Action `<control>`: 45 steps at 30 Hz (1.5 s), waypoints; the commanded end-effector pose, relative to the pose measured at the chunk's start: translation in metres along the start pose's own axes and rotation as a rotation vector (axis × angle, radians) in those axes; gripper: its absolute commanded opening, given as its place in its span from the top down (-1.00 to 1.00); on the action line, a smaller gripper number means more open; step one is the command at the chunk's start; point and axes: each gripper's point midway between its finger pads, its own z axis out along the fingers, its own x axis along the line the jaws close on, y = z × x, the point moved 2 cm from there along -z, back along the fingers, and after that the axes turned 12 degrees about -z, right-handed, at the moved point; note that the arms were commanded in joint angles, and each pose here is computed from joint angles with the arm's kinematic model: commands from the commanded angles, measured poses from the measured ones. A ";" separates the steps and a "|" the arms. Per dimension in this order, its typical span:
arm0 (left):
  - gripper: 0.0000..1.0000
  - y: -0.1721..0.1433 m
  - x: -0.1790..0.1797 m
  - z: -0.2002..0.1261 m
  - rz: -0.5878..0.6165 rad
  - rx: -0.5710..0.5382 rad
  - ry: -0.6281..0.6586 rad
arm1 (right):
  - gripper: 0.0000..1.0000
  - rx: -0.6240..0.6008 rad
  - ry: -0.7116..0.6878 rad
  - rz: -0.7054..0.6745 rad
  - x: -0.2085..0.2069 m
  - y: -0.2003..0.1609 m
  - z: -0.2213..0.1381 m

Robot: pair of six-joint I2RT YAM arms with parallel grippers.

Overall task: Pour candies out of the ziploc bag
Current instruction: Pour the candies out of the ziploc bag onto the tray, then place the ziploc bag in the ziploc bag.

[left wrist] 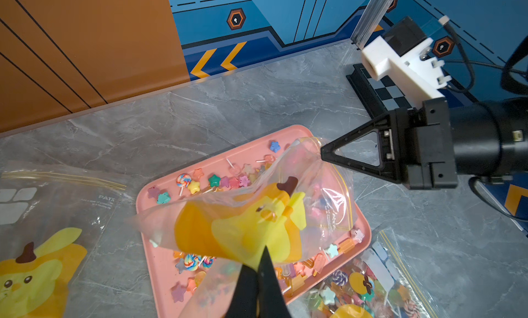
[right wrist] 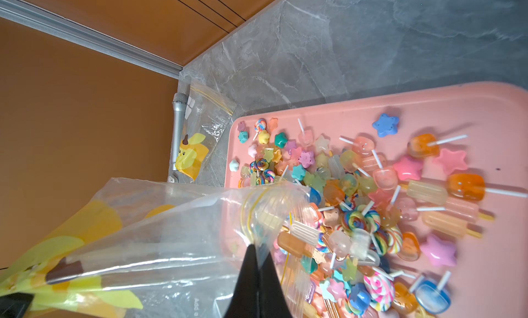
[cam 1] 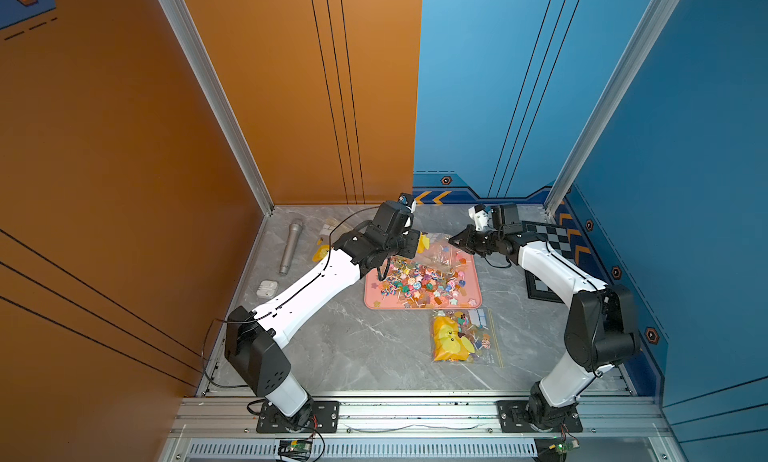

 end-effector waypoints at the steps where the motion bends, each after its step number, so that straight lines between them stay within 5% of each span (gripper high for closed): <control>1: 1.00 0.020 -0.002 -0.011 0.015 -0.061 0.021 | 1.00 -0.019 -0.052 0.032 -0.018 -0.002 -0.010; 23: 1.00 0.013 -0.026 -0.002 0.089 -0.049 0.005 | 1.00 -0.093 -0.082 0.091 -0.047 -0.026 -0.028; 37: 1.00 0.018 -0.064 -0.017 0.063 -0.062 -0.129 | 1.00 0.005 -0.036 0.228 -0.082 -0.066 0.013; 45: 1.00 0.048 -0.080 -0.042 0.034 -0.175 -0.190 | 1.00 0.029 -0.045 0.232 -0.084 -0.086 0.028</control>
